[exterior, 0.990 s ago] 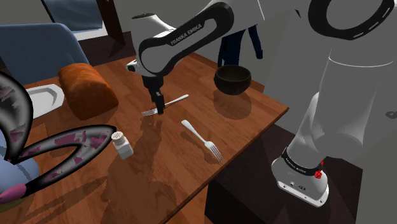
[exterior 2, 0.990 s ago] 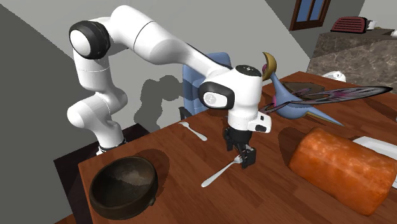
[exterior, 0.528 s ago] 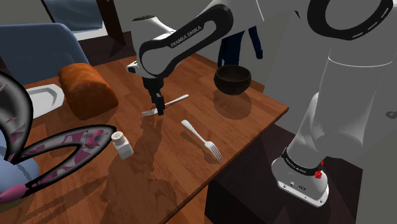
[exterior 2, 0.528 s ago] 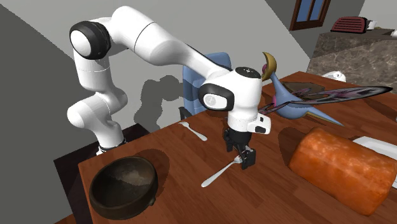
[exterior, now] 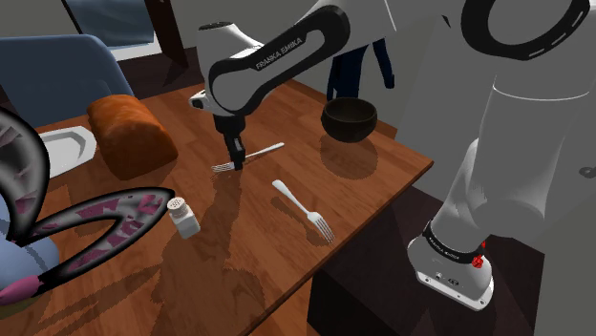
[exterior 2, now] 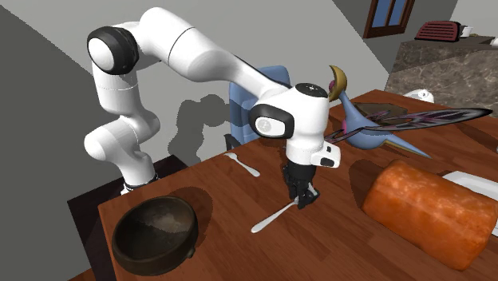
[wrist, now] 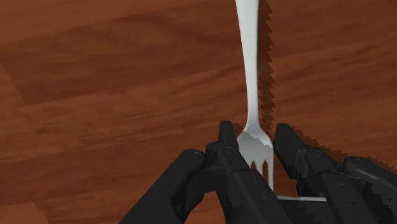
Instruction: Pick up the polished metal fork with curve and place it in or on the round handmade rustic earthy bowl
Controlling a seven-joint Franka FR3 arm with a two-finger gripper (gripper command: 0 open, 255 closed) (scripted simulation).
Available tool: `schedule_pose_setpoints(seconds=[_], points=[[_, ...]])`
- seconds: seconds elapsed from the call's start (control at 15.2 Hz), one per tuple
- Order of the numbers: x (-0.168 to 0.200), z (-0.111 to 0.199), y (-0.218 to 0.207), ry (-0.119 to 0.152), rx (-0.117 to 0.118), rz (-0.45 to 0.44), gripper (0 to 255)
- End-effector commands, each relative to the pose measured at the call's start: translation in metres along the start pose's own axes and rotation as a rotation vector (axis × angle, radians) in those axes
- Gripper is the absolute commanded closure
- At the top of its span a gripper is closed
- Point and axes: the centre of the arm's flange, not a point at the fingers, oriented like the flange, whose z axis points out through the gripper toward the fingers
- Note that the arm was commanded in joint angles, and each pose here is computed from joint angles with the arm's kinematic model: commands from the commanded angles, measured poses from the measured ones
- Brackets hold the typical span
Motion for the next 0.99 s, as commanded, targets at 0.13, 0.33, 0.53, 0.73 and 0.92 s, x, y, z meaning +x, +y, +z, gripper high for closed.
schedule_pose_setpoints(seconds=[0.13, 0.33, 0.53, 0.73, 0.92], points=[[0.000, -0.003, -0.002, -0.001, 0.003, -0.002, 255], [0.001, -0.019, -0.002, -0.001, 0.003, -0.002, 255], [0.002, -0.034, -0.002, -0.001, 0.003, -0.002, 255], [0.002, -0.050, -0.003, -0.001, 0.003, -0.002, 255], [0.003, -0.066, -0.003, -0.001, 0.003, -0.002, 255]])
